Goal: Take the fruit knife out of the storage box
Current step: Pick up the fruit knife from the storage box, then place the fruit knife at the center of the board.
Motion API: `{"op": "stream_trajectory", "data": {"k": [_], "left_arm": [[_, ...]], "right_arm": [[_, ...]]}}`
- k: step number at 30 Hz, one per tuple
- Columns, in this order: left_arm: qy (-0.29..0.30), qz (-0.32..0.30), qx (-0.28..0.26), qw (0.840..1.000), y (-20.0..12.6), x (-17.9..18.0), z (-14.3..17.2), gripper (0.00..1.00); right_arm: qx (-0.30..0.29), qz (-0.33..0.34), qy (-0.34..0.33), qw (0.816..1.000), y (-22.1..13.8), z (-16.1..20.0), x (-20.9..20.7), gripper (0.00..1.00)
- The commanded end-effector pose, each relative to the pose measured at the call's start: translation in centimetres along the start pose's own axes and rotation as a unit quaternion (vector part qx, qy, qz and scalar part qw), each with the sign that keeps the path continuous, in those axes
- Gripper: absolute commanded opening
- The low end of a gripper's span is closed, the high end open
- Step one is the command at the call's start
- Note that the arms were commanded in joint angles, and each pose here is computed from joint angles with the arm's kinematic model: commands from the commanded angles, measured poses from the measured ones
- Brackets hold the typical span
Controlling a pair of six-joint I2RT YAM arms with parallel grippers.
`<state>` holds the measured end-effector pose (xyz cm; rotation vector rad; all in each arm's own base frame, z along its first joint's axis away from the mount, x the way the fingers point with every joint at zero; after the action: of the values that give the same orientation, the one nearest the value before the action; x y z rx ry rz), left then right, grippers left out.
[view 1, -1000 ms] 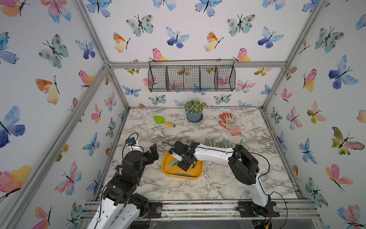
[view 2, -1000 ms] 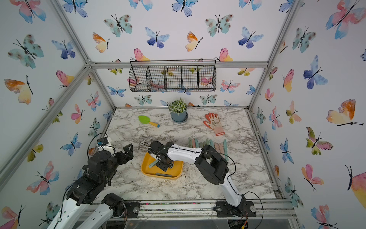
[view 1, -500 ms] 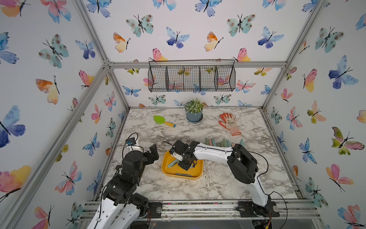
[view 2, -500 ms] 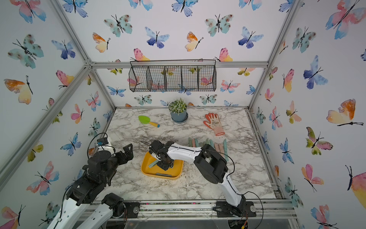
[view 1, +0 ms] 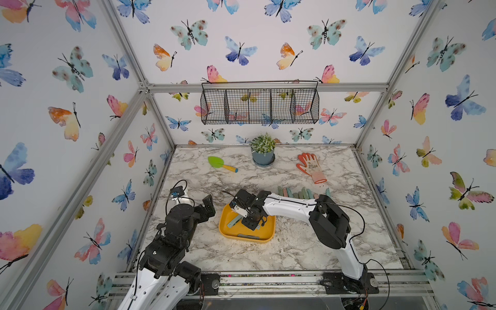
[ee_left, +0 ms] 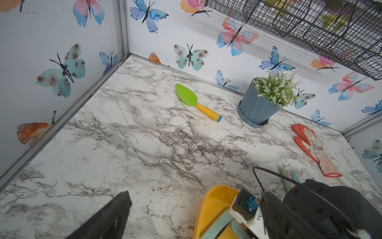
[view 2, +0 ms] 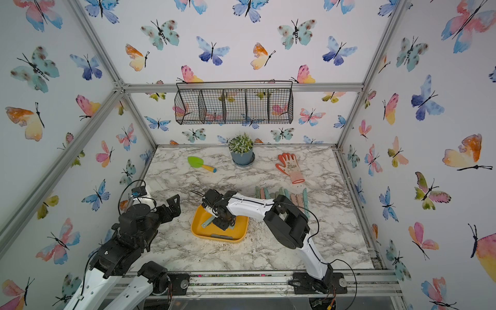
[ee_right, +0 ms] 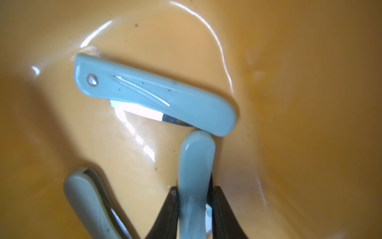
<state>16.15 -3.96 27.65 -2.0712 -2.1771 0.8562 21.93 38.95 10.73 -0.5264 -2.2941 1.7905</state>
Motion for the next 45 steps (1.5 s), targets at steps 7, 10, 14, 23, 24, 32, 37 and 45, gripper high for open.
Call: {"op": "stream_trajectory", "data": {"k": [7, 10, 14, 23, 24, 32, 37, 45], "left_arm": [[-0.002, 0.007, -0.007, 1.000, -0.3, -0.1, -0.4, 0.98], [-0.001, 0.008, -0.007, 1.000, -0.3, -0.1, -0.4, 0.98], [0.002, 0.011, -0.003, 1.000, -0.2, -0.2, -0.3, 0.98], [0.014, 0.036, 0.024, 0.999, 0.5, -1.0, 0.2, 0.99], [0.015, 0.037, 0.026, 0.999, 0.5, -1.0, 0.3, 0.98], [0.020, 0.054, 0.033, 0.998, 0.6, -1.4, 0.5, 0.98], [0.023, 0.064, 0.041, 0.997, 0.8, -1.6, 0.6, 0.99], [0.025, 0.070, 0.046, 0.996, 0.9, -1.8, 0.7, 0.98]], "right_arm": [[-0.066, 0.015, 0.028, 0.997, -5.5, -0.7, -1.6, 0.22], [-0.092, 0.019, 0.046, 0.994, -6.9, -0.9, -2.1, 0.21], [-0.113, 0.030, 0.077, 0.990, -8.5, -0.8, -3.1, 0.21], [-0.138, 0.100, 0.245, 0.954, -11.6, 5.2, -9.9, 0.21], [-0.141, 0.106, 0.262, 0.949, -11.8, 6.3, -10.8, 0.21], [-0.131, 0.175, 0.387, 0.896, -14.1, 15.9, -18.3, 0.20], [-0.077, 0.212, 0.470, 0.853, -13.4, 23.1, -22.5, 0.20], [-0.004, 0.216, 0.520, 0.826, -9.5, 28.8, -25.4, 0.19]]}}
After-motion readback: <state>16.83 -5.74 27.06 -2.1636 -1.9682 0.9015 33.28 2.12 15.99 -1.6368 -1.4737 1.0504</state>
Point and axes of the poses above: each gripper's point midway between its finger pads, its own y axis out along the fingers, its own x axis along the line the jaws close on, z = x × y, the point moved 8 cm from there along -y, back along the fingers, and after that the axes turned 4 degrees about -y, right-handed, at the moved point
